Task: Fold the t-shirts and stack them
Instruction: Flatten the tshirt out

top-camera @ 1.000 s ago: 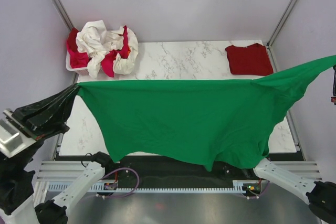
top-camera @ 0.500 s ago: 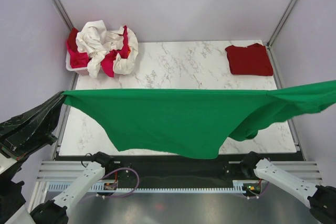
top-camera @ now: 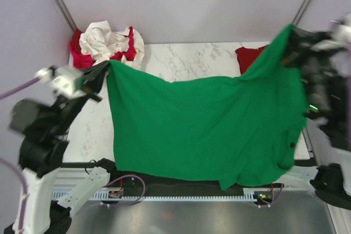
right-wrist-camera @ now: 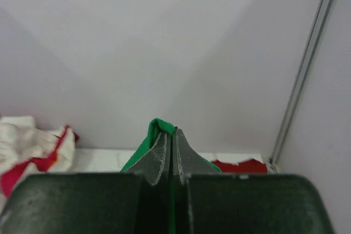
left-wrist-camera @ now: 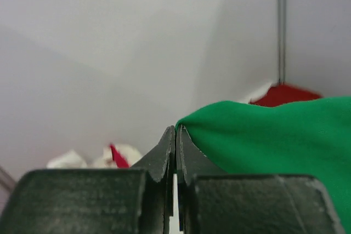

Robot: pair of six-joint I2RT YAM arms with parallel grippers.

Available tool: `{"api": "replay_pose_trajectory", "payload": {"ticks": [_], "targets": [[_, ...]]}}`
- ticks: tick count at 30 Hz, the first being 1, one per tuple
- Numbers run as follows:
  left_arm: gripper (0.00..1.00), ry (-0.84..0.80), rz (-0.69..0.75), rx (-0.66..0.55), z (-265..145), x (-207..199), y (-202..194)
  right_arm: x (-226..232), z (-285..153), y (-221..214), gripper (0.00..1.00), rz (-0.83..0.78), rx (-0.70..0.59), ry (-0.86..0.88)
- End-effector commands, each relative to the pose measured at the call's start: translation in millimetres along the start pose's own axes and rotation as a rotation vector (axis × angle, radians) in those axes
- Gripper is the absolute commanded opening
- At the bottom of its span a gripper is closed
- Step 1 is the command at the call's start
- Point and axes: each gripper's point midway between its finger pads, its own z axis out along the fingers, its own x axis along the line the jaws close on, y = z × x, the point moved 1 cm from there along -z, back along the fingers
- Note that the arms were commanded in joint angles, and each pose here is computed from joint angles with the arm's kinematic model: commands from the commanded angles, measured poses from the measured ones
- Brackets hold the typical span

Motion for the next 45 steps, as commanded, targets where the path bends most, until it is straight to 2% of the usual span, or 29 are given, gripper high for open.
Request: {"api": "replay_pose_trajectory", "payload": {"ticks": [1, 2, 3, 4, 5, 6, 7, 8, 9, 10, 12, 13, 14, 15, 16, 18, 20, 21, 23, 24, 25, 27, 28, 31, 33, 37, 41, 43, 45], "targets": [[0.02, 0.116, -0.009, 0.382, 49, 15, -144, 50, 84, -150, 0.00, -0.335, 0.335, -0.194], [0.02, 0.132, -0.036, 0.478, 60, 14, -182, 51, 98, -173, 0.00, -0.325, 0.369, -0.188], [0.02, 0.133, -0.052, 0.555, 61, 10, -217, 36, 125, -220, 0.00, -0.343, 0.456, -0.215], [0.02, 0.138, -0.065, 0.606, 64, 9, -242, 44, 141, -256, 0.00, -0.294, 0.520, -0.122], [0.02, 0.167, -0.094, 0.665, 68, 16, -269, 42, 158, -283, 0.00, -0.212, 0.567, -0.109], [0.02, 0.182, -0.132, 0.777, 76, 19, -315, 15, 177, -366, 0.00, -0.195, 0.771, -0.153], [0.04, 0.207, -0.175, 0.844, 79, 26, -343, 23, 204, -364, 0.16, -0.094, 0.773, -0.079], [0.16, 0.286, -0.274, 0.899, 76, 44, -364, 16, 216, -386, 0.35, -0.034, 0.828, -0.116], [0.62, 0.293, -0.360, 0.990, 82, 48, -386, -5, 206, -461, 0.56, -0.049, 1.048, -0.175], [0.76, 0.286, -0.423, 1.008, 85, 48, -390, -4, 230, -430, 0.84, -0.003, 0.960, -0.180], [1.00, 0.288, -0.457, 0.987, 93, 51, -385, -8, 237, -431, 0.98, 0.013, 0.939, -0.224], [1.00, 0.282, -0.457, 0.965, 96, 51, -376, -8, 240, -422, 0.98, 0.023, 0.903, -0.231], [1.00, 0.286, -0.451, 0.946, 97, 53, -368, -17, 227, -443, 0.98, -0.003, 0.948, -0.267], [1.00, 0.291, -0.440, 0.932, 98, 55, -362, -16, 236, -408, 0.98, 0.023, 0.830, -0.263], [1.00, 0.314, -0.416, 0.909, 96, 61, -351, -20, 223, -426, 0.98, 0.008, 0.870, -0.275], [1.00, 0.328, -0.406, 0.892, 92, 62, -342, -22, 217, -408, 0.98, 0.013, 0.836, -0.278], [1.00, 0.333, -0.415, 0.852, 88, 61, -325, -25, 203, -413, 0.98, 0.002, 0.867, -0.291], [1.00, 0.322, -0.427, 0.857, 83, 55, -326, -26, 197, -399, 0.98, 0.009, 0.844, -0.296], [1.00, 0.336, -0.460, 0.865, 68, 45, -328, -30, 170, -420, 0.98, 0.004, 0.903, -0.304], [1.00, 0.340, -0.474, 0.872, 62, 41, -331, -25, 167, -402, 0.98, 0.034, 0.845, -0.278], [1.00, 0.358, -0.495, 0.874, 57, 39, -334, -28, 143, -429, 0.98, 0.039, 0.908, -0.285], [1.00, 0.374, -0.527, 0.909, 39, 28, -351, -17, 132, -425, 0.98, 0.102, 0.873, -0.227], [1.00, 0.385, -0.565, 0.917, 34, 23, -357, -6, 110, -451, 0.98, 0.142, 0.947, -0.160], [0.97, 0.342, -0.687, 0.947, 20, -5, -373, 19, 81, -480, 0.98, 0.263, 1.029, -0.036], [0.95, 0.293, -0.732, 0.982, 4, -38, -384, 24, 59, -498, 0.98, 0.315, 1.070, -0.025], [0.95, 0.264, -0.784, 1.002, -19, -72, -381, 23, 30, -513, 0.98, 0.336, 1.090, -0.028], [0.96, 0.239, -0.836, 1.063, -52, -103, -393, 29, 36, -521, 0.98, 0.349, 1.068, 0.011], [0.96, 0.215, -0.832, 1.062, -57, -111, -392, 36, 61, -516, 0.98, 0.367, 1.034, 0.037], [0.96, 0.211, -0.831, 1.063, -60, -113, -392, 45, 74, -535, 0.98, 0.397, 1.075, 0.060]]}}
